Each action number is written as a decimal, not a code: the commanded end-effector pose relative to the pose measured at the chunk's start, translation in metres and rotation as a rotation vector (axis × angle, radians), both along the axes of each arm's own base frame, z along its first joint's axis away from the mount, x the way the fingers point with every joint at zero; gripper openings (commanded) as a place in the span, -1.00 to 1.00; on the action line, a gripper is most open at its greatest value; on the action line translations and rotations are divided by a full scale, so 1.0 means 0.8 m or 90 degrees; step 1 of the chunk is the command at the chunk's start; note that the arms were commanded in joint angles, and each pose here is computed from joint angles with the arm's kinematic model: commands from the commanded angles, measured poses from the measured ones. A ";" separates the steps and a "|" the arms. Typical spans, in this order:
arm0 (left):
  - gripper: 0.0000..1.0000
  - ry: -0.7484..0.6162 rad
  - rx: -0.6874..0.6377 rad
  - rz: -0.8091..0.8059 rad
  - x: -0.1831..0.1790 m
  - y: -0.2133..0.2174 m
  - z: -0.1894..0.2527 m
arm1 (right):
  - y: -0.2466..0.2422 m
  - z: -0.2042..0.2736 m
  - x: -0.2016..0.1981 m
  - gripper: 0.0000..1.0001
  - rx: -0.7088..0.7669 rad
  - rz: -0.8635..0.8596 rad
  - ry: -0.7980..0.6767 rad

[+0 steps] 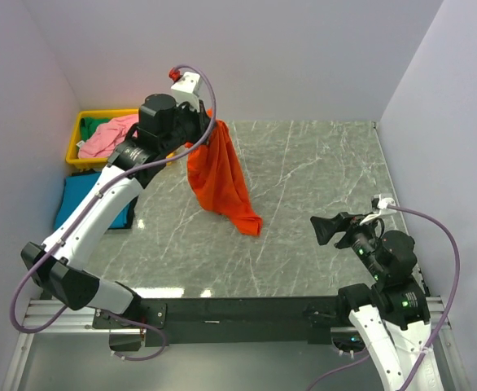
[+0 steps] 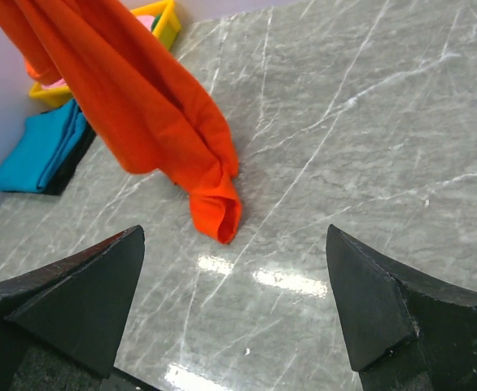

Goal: Fold and stack the t-shirts
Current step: Move the tshirt to the center of the board, then flatten the tshirt out

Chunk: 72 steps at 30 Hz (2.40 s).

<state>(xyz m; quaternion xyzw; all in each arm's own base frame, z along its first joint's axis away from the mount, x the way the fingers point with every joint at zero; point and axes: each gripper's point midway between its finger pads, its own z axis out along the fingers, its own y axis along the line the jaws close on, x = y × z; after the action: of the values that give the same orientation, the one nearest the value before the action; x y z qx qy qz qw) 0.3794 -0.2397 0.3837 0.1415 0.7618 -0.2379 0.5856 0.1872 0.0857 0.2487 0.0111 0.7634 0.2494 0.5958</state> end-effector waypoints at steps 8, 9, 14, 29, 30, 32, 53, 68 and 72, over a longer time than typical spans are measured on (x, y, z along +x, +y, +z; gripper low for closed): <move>-0.44 -0.106 0.054 -0.166 -0.038 -0.160 0.028 | 0.000 0.016 -0.005 0.96 0.034 -0.007 -0.024; -0.29 -0.083 0.083 -0.203 -0.048 -0.197 -0.007 | -0.002 0.016 -0.005 0.96 0.029 -0.012 -0.022; 0.36 -0.049 0.090 -0.280 -0.087 -0.271 -0.054 | -0.008 0.010 -0.008 0.96 0.007 -0.022 -0.005; 0.84 0.199 0.007 0.005 -0.033 -0.045 -0.159 | 0.049 -0.038 0.027 1.00 -0.006 0.120 0.152; 0.83 0.204 -0.002 0.041 -0.026 -0.013 -0.161 | 0.049 -0.045 0.033 1.00 -0.014 0.113 0.169; 0.83 0.242 0.013 0.075 -0.033 0.020 -0.200 | 0.069 -0.063 0.041 1.00 -0.055 0.129 0.211; 0.72 0.275 0.054 0.147 -0.043 0.081 -0.258 | 0.177 -0.217 0.155 0.26 -0.367 0.011 0.369; 0.72 0.289 0.051 0.130 -0.045 0.075 -0.263 | 0.125 -0.245 0.166 -0.34 -0.472 -0.083 0.390; 0.72 0.292 0.049 0.124 -0.045 0.072 -0.265 | 0.081 -0.216 0.181 -0.67 -0.439 -0.139 0.376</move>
<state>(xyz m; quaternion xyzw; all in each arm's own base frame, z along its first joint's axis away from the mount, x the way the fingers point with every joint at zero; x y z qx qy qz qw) 0.3339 -0.1735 0.1509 0.0330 0.9065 -0.1550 0.3912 0.3129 0.1822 0.0380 -0.0867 0.9485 -0.0805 0.2940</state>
